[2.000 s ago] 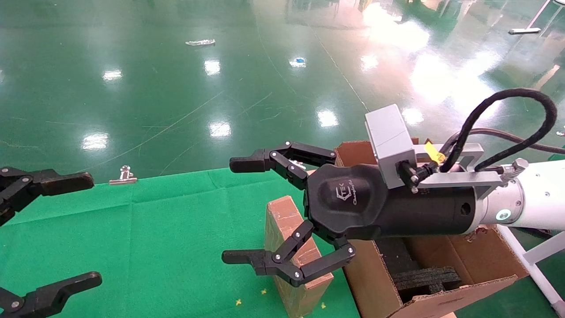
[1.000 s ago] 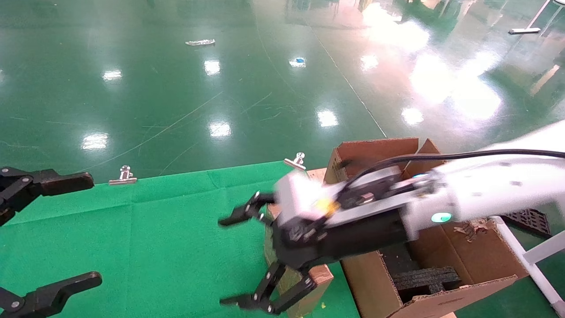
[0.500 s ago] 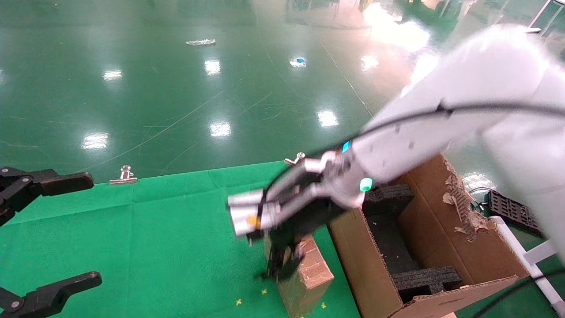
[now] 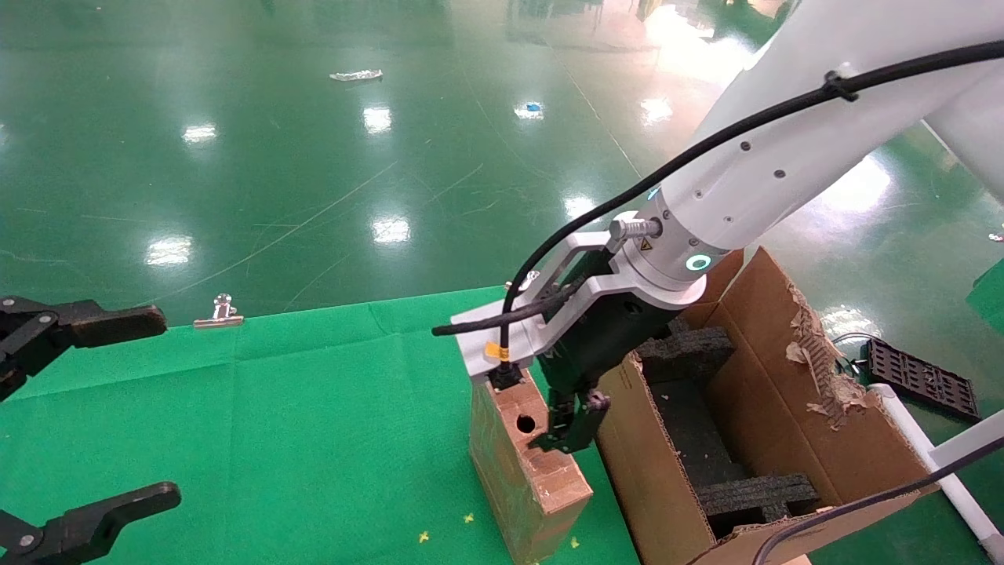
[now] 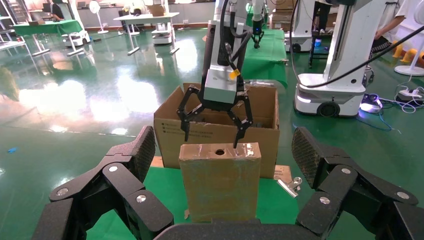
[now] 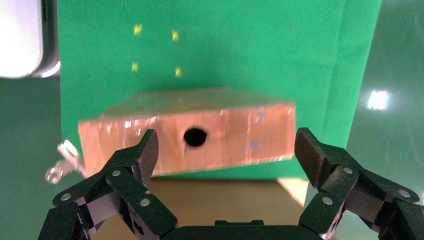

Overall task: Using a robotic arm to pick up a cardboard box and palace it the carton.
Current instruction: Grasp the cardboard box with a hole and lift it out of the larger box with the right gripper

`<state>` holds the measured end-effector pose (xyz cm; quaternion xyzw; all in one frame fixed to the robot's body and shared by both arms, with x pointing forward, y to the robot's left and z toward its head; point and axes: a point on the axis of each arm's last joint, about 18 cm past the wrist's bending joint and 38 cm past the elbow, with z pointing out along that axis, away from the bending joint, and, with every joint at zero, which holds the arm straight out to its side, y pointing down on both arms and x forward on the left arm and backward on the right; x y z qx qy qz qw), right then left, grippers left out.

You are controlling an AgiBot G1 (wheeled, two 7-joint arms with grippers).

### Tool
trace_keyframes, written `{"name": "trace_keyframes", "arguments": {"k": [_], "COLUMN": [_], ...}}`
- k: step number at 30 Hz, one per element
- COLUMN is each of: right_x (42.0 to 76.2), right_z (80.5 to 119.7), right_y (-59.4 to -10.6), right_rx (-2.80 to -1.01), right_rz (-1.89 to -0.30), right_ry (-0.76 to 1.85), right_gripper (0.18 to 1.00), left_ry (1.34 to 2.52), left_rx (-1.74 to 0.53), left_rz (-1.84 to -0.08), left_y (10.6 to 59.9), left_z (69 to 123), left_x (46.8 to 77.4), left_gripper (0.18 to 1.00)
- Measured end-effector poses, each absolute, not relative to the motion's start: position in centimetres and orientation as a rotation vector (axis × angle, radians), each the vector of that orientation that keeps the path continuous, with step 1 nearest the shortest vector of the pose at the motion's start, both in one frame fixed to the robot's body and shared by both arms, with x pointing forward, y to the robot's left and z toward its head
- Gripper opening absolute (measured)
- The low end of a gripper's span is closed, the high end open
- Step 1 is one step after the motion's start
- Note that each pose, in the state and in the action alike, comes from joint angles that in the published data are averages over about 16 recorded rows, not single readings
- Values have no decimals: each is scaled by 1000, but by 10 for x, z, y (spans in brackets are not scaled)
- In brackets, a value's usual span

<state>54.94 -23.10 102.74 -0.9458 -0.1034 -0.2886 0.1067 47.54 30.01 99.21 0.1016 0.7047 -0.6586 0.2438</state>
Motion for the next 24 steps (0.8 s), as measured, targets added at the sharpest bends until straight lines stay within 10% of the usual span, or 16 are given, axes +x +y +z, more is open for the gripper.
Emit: {"name": "trace_keyframes", "arguments": {"k": [24], "right_x": [564], "right_z": [1033], "right_y": [-240], "right_rx": [-2665], "right_rz": [-634], "right_ry": [715], "right_gripper": [1000], "left_ry": [1925], "left_rx": [277], "left_rz": [-1799], "left_y": [300], "left_z": [992], "left_x": [475], "left_gripper": [1001]}}
